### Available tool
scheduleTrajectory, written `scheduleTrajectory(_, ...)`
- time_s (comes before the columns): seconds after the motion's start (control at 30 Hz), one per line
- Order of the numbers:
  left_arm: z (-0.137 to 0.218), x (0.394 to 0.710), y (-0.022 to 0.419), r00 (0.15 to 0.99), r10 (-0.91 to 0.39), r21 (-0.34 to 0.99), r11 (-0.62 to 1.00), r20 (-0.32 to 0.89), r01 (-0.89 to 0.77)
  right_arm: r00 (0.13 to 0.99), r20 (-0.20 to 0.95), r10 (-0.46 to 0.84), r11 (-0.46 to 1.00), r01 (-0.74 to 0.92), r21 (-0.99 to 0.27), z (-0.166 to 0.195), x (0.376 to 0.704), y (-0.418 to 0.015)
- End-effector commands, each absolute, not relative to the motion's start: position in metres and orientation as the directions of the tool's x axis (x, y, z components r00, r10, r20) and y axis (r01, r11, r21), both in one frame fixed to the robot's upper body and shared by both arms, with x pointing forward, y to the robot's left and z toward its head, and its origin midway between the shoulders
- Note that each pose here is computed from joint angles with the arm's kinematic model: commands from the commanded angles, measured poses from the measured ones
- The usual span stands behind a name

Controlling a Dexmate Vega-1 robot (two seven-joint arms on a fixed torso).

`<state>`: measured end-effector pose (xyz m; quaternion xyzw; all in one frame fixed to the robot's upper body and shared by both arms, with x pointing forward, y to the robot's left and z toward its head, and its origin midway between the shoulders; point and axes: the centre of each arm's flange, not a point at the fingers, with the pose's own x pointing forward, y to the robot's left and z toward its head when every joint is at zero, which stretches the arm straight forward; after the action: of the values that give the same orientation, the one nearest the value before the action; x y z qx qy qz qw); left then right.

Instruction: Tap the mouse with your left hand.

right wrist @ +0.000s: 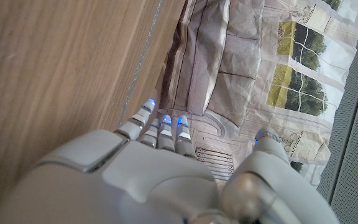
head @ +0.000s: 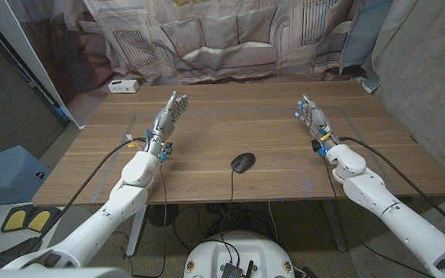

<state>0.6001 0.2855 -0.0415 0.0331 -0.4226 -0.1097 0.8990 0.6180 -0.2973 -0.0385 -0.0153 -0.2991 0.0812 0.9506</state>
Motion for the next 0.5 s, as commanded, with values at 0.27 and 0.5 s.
scheduleTrajectory(0.27,-0.0489,0.5911,0.2884,0.575,-0.248,0.188,0.968,0.78,0.163,0.791,0.593,0.15,0.988,-0.145,-0.057,-0.0415,0.6068,-0.2913)
scheduleTrajectory(0.5,-0.0513,0.589,0.2828,0.567,-0.275,0.228,0.961,0.776,0.154,0.794,0.593,0.131,0.991,-0.119,-0.06,-0.044,0.6014,-0.2939)
